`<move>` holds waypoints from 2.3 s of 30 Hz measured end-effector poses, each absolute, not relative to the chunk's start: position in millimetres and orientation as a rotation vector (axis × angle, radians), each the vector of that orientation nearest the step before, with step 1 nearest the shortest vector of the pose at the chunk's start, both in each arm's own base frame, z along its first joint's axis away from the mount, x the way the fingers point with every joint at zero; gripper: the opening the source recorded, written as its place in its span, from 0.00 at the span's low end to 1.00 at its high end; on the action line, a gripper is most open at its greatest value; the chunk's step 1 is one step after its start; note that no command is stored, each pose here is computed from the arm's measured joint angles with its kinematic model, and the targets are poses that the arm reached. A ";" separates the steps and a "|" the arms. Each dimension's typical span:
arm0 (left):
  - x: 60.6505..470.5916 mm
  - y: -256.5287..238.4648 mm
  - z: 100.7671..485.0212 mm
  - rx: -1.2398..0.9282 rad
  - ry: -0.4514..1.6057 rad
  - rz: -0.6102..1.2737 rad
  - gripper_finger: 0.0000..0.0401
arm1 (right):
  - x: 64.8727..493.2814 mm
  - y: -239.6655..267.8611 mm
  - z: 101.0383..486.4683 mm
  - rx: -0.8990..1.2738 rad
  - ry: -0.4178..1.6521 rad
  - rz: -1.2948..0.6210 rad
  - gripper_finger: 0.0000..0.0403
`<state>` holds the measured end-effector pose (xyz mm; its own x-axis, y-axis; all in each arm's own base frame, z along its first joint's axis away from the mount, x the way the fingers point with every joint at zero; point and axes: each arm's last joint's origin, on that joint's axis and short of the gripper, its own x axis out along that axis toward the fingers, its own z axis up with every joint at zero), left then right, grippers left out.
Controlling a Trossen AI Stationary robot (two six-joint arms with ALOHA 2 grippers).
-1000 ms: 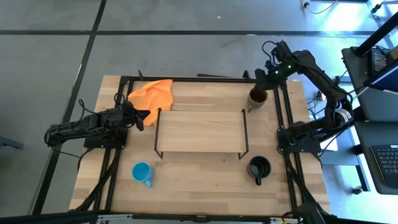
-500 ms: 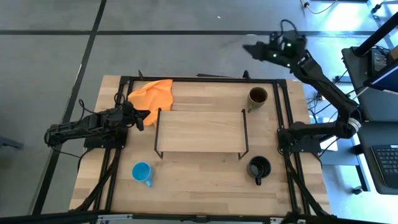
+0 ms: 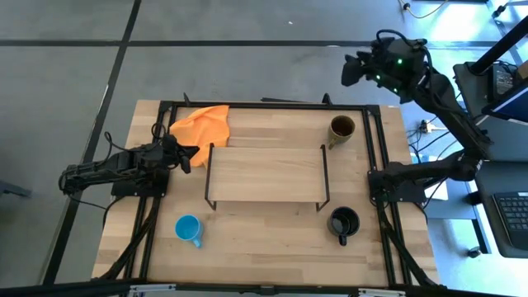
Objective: Stack small to large cups/mugs on shelf
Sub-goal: Put the brown mug on the shelf
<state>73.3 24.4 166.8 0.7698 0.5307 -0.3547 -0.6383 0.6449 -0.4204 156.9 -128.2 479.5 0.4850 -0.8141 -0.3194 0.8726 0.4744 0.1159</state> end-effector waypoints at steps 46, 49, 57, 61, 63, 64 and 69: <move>73.6 23.8 166.6 -0.582 0.210 0.649 0.10 | 169.1 -151.8 387.1 0.832 1.111 -1.009 0.50; 73.6 23.8 166.6 -0.582 0.210 0.649 0.10 | 167.7 -151.7 383.9 0.836 1.112 -1.054 0.50; 73.6 23.8 166.6 -0.582 0.210 0.650 0.10 | 164.1 -156.1 349.7 0.932 1.201 -1.159 0.50; 73.6 23.8 166.6 -0.582 0.209 0.650 0.10 | 161.5 -161.8 328.0 0.933 1.242 -1.206 0.50; 73.6 23.8 166.6 -0.582 0.209 0.650 0.10 | 159.7 -166.9 320.6 0.942 1.229 -1.220 0.50; 73.6 23.8 166.6 -0.582 0.210 0.649 0.10 | 159.0 -170.3 317.6 0.948 1.210 -1.229 0.50; 73.6 23.8 166.6 -0.582 0.209 0.650 0.10 | 153.0 -190.7 303.6 0.981 1.093 -1.255 0.50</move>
<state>73.6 23.8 166.6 0.7824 0.5089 -0.3591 -0.6228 0.6445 -0.4436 153.0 -190.7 303.6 -0.0043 -0.2189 -0.9757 0.9966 0.0799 -0.0223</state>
